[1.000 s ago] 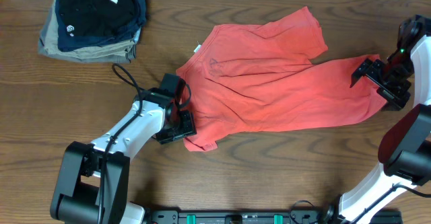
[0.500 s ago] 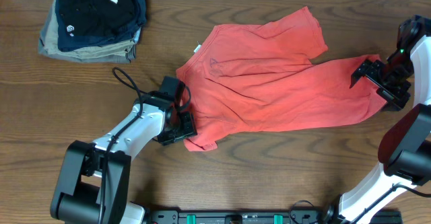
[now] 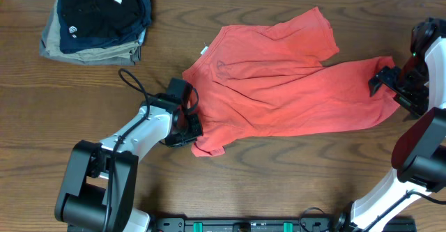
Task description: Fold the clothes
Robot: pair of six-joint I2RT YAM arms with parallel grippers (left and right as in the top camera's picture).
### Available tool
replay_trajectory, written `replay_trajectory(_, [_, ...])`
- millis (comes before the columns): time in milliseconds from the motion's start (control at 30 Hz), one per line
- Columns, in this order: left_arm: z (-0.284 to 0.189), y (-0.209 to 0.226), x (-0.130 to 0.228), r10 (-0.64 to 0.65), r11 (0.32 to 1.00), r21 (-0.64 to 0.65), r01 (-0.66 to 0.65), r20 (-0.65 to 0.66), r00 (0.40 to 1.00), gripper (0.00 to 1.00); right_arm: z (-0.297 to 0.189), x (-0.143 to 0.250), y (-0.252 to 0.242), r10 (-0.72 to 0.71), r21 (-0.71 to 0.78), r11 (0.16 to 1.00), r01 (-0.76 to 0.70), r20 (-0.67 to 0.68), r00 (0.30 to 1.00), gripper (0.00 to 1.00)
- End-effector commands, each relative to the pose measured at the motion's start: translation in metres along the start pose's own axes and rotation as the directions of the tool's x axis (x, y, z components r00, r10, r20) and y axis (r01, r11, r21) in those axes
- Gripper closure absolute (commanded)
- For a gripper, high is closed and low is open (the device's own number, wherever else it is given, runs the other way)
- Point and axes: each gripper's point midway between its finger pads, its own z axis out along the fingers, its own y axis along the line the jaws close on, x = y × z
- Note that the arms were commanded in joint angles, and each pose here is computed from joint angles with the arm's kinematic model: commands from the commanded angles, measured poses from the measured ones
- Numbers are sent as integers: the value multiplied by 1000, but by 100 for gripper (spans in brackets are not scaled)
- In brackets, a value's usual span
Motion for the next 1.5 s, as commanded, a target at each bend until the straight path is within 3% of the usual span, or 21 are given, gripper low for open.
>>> replay_trajectory(0, [12,41,3,-56,988,-145,54,-12,998,94,8,-11,-30,117,102,987,-121,41,992,1])
replay_trajectory(200, [9,55,-2,-109,983,-152,106,-8,994,94,37,-24,-45,149,71,986,-150,29,988,1])
replay_trajectory(400, [6,67,-8,-143,976,-163,142,6,990,94,61,-35,-42,138,-74,988,-138,-11,990,1])
replay_trajectory(633, [2,82,-13,-159,964,-212,163,35,987,94,65,-48,-15,9,-266,964,-3,22,1000,1])
replay_trajectory(800, [2,85,-14,-167,962,-213,171,38,985,94,75,-48,-3,-13,-270,962,27,51,999,23])
replay_trajectory(1000, [2,85,-14,-167,962,-214,171,37,985,94,101,-43,-13,56,-200,979,-45,48,997,26])
replay_trajectory(1233, [2,85,-15,-166,962,-213,171,39,985,94,105,-46,-10,55,-210,977,-39,69,996,33])
replay_trajectory(1467, [2,84,-14,-167,962,-213,171,39,985,94,105,-57,-3,45,-227,974,-18,117,992,33])
